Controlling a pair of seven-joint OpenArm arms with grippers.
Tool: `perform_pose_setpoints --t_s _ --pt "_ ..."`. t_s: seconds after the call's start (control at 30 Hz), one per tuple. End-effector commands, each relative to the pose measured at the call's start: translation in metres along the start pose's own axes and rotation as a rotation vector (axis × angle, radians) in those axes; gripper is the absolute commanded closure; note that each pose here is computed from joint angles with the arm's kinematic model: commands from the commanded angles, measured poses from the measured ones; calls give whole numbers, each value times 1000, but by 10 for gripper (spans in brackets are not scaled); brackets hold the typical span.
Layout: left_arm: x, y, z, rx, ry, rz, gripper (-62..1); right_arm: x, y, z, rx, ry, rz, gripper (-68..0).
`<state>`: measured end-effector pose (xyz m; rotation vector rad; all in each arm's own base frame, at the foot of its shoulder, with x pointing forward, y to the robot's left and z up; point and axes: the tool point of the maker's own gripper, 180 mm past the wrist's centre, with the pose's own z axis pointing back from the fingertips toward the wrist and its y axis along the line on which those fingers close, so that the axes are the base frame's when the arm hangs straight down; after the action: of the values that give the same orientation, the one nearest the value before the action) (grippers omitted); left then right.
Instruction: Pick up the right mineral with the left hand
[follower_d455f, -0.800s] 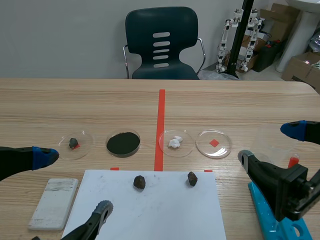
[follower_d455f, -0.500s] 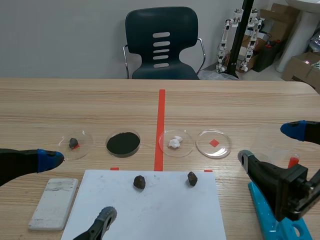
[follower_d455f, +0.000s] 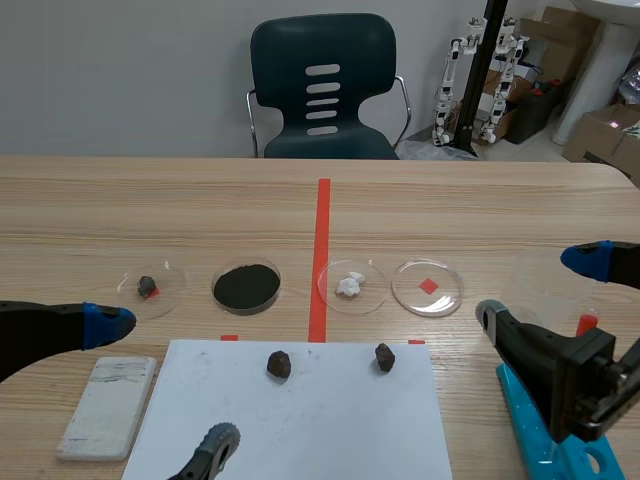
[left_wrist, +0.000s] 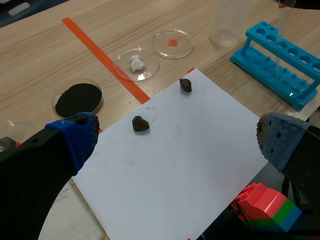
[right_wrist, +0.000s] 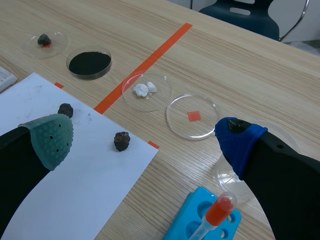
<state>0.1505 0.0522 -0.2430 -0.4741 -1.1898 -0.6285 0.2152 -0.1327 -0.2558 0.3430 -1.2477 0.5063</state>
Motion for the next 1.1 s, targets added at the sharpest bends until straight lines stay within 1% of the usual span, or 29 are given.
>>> perform_pose_setpoints --t_s 0.0,0.13,0.2,0.27,0.3,0.37,0.43,0.5,0.6,0.7,0.73,0.83,0.93,1.0,1.07 --pt "7 -1 -1 -5 -31 7 -623 12 0 0 3 -39 7 -591" --pt "7 -1 -1 0 -31 6 -623 12 0 0 3 -39 7 -591" --pt "8 2 -3 4 -35 -4 -623 12 0 0 3 -39 7 -591" --pt "2 7 -9 9 16 -19 -623 12 0 0 3 -40 7 -591" --pt "-1 10 -13 10 44 -16 -623 12 0 0 3 -40 7 -591" --pt "-7 14 -20 9 100 -34 -623 12 0 0 3 -40 7 -591" --pt "-10 19 -29 10 144 -33 -623 12 0 0 3 -39 7 -591" --pt "-15 28 -38 37 183 -10 -623 12 0 0 3 -39 7 -591" --pt "-25 43 -52 94 242 55 -623 12 0 0 3 -39 7 -591" --pt "-38 53 -68 132 304 108 -623 12 0 0 3 -40 6 -591" --pt "-42 56 -73 143 326 117 -623 12 0 0 3 -40 6 -591" --pt "-52 57 -91 157 389 142 -623 12 0 0 3 -40 6 -591" --pt "-53 53 -109 169 424 169 -623 12 0 0 3 -40 6 -591" --pt "-51 48 -122 180 442 198 -623 12 0 0 3 -40 6 -591" --pt "-51 43 -133 202 463 239 -623 12 0 0 3 -40 6 -591"
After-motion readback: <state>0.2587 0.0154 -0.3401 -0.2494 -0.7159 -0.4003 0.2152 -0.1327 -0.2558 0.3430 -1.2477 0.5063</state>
